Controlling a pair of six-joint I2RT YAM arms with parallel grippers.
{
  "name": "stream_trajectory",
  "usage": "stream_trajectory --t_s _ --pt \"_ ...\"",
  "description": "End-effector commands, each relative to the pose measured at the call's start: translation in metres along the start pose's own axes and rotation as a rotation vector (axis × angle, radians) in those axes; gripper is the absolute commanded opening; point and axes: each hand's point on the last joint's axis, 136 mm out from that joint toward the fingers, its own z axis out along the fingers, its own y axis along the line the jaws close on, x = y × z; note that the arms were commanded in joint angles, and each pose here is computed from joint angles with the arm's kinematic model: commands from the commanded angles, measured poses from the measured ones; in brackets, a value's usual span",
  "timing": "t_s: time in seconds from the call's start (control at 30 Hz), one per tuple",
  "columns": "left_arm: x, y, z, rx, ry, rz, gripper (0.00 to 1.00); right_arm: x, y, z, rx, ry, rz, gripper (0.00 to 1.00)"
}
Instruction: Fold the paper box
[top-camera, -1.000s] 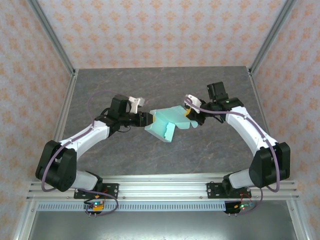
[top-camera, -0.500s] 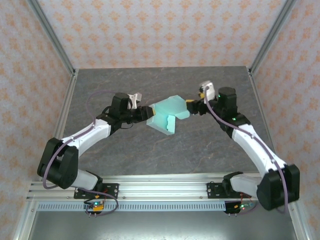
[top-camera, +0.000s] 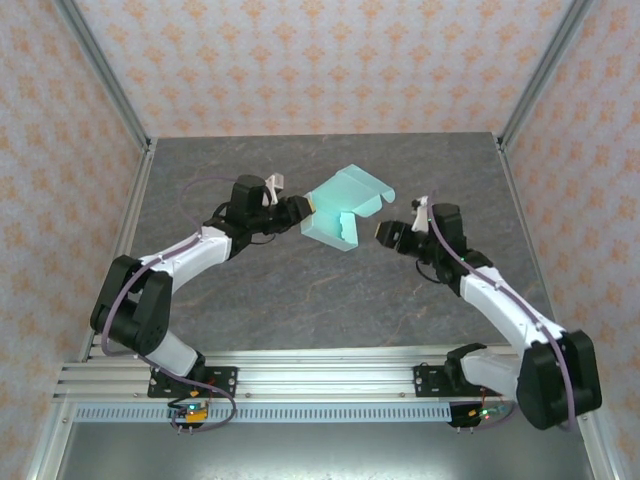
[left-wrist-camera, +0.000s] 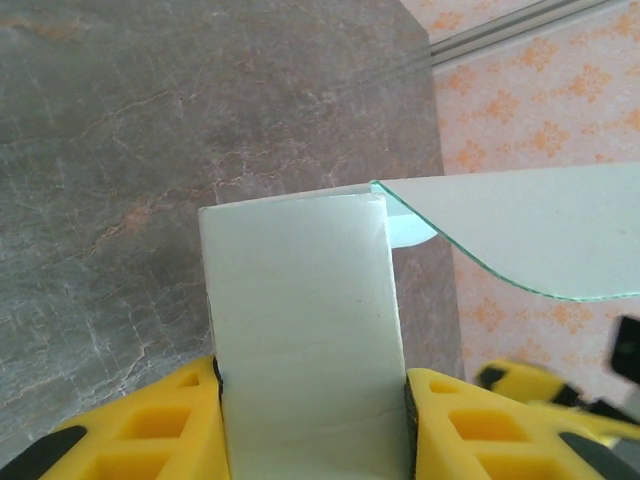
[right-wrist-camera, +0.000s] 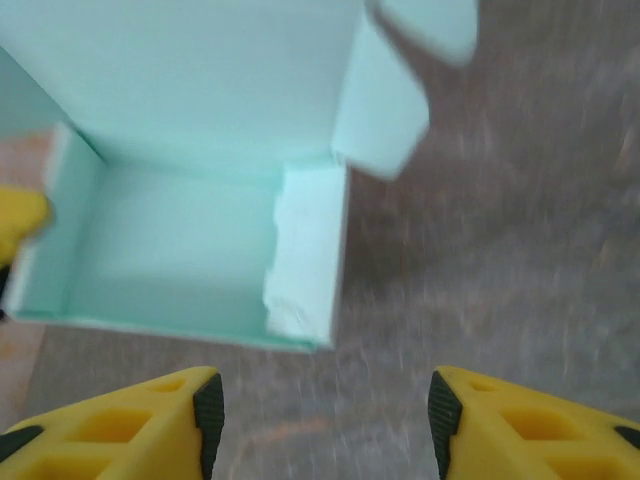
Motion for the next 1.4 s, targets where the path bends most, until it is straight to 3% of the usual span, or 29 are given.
stream_trajectory --t_s 0.0,0.37,0.83,1.07,1.37 --pt "-0.017 -0.029 -0.004 0.107 -0.029 -0.001 0.34 0.007 0.011 0.011 -0.054 0.067 0.084 0.57" --pt "-0.006 -0.041 -0.008 0.160 0.009 0.049 0.35 -0.016 0.002 0.074 -0.014 0.160 0.157 0.43" --pt "0.007 -0.021 0.022 0.136 0.053 0.051 0.34 0.009 -0.007 0.132 0.030 0.228 0.136 0.33" --pt "0.013 -0.007 0.033 0.101 0.069 0.040 0.34 0.025 -0.030 0.143 0.212 0.271 0.048 0.25" --pt "0.019 -0.012 0.038 0.106 0.096 0.048 0.33 0.043 -0.043 0.162 0.410 0.293 -0.074 0.34"
